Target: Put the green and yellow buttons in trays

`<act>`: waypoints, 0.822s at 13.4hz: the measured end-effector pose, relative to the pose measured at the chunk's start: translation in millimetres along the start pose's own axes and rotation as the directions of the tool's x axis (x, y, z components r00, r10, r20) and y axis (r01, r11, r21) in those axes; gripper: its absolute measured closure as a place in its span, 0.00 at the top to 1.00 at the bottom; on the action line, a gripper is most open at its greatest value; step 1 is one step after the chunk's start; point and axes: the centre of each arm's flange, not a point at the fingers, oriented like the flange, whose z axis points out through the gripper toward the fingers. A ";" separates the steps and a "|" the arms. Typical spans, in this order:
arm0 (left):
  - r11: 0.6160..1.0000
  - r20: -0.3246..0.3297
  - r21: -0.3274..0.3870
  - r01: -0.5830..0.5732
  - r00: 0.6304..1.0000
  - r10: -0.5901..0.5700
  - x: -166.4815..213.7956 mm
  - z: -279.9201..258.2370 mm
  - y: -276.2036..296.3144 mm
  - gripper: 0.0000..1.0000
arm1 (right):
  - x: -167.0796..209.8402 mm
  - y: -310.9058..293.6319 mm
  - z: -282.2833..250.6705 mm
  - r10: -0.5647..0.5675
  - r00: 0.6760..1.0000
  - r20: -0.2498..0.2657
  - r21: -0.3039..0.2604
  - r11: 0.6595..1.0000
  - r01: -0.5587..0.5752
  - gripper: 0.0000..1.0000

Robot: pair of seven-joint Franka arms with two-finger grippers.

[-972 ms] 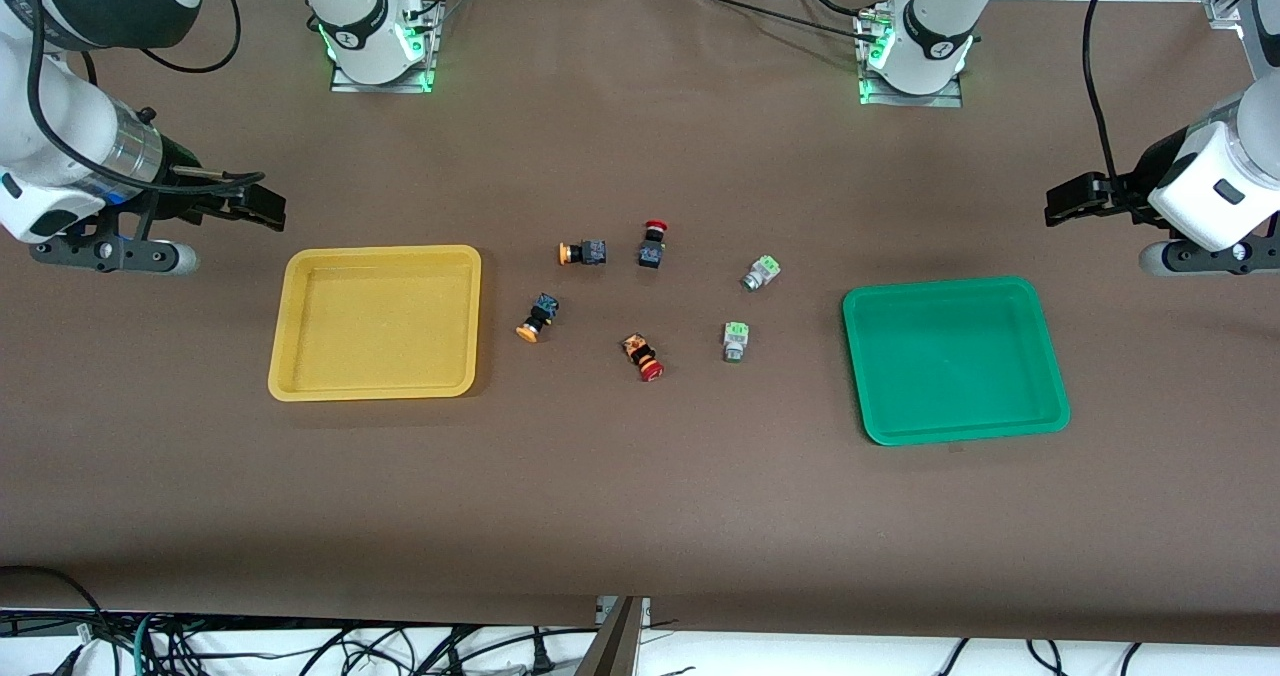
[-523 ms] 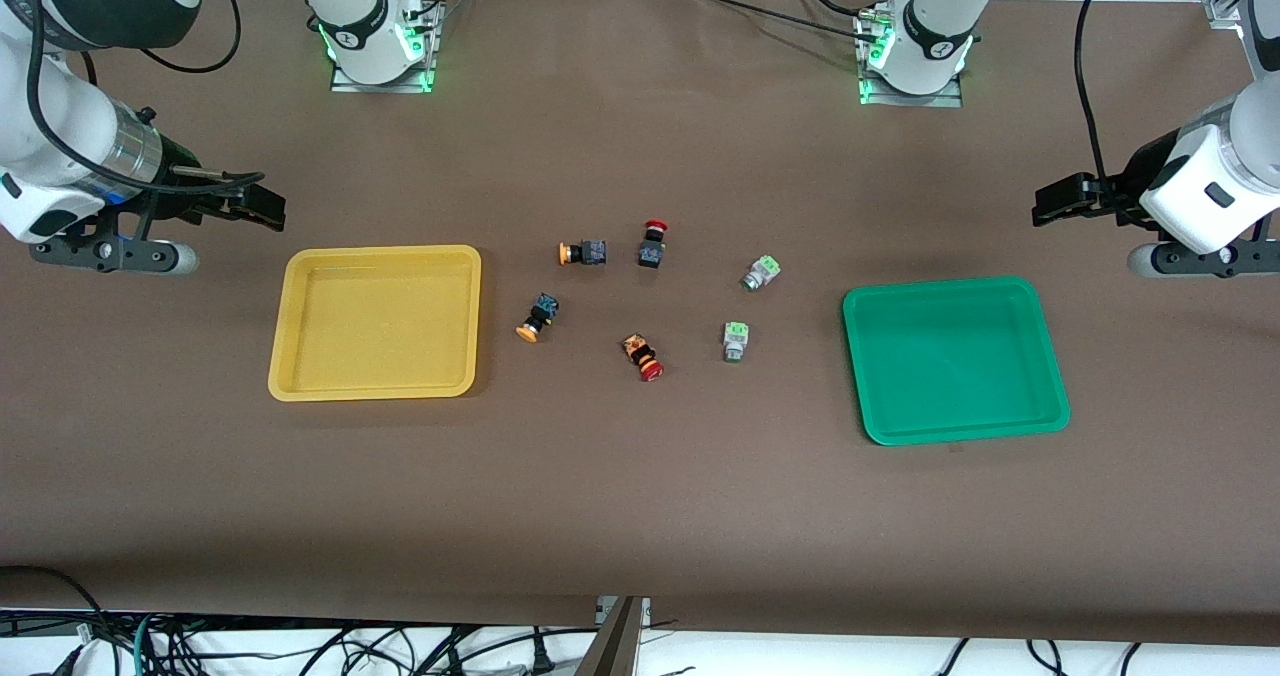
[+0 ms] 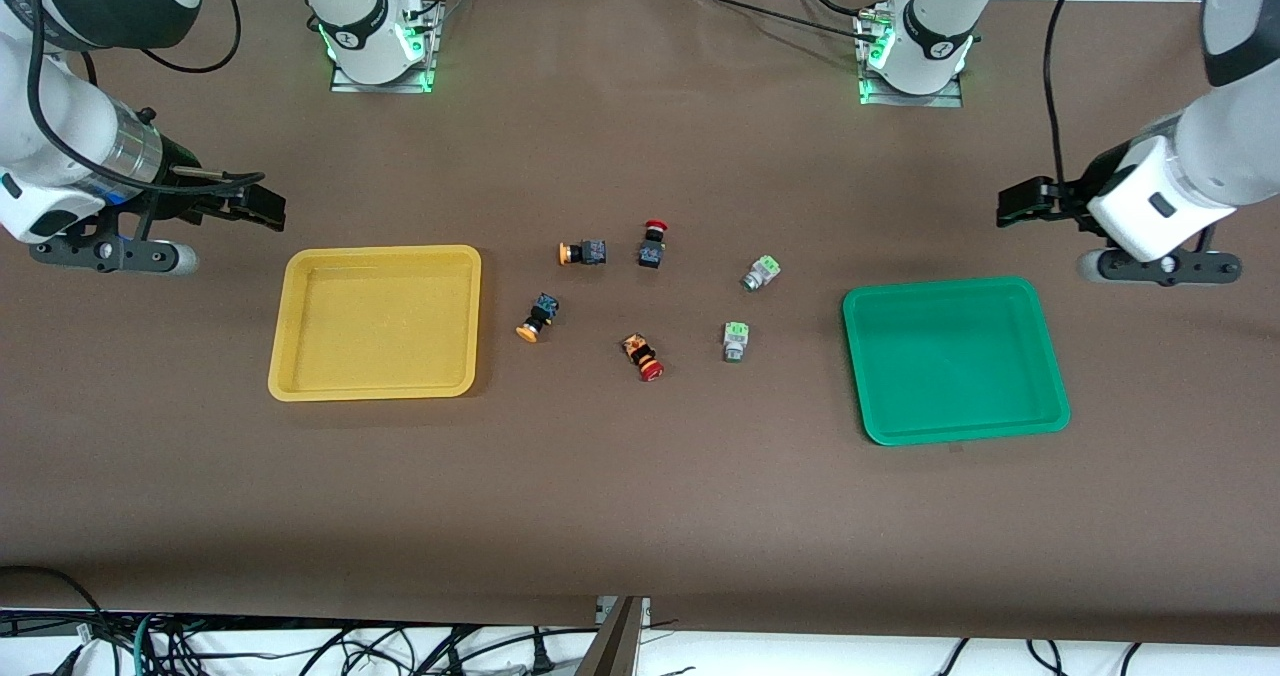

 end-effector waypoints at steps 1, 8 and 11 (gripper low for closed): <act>1.000 0.008 0.006 -0.016 1.000 0.016 0.6 4.7 14.7 1.00 | 0.0 0.0 0.0 0.000 1.000 0.000 0.000 1.000 0.000 1.00; 0.996 0.033 0.021 -0.092 0.995 0.091 25.1 65.1 112.9 1.00 | 0.3 1.0 -0.5 0.002 1.000 -0.001 0.000 1.000 -0.002 1.00; 0.989 0.095 0.033 -0.145 0.985 0.141 43.2 126.6 158.5 1.00 | 0.4 1.5 -0.9 0.003 1.000 -0.002 0.001 1.000 -0.003 1.00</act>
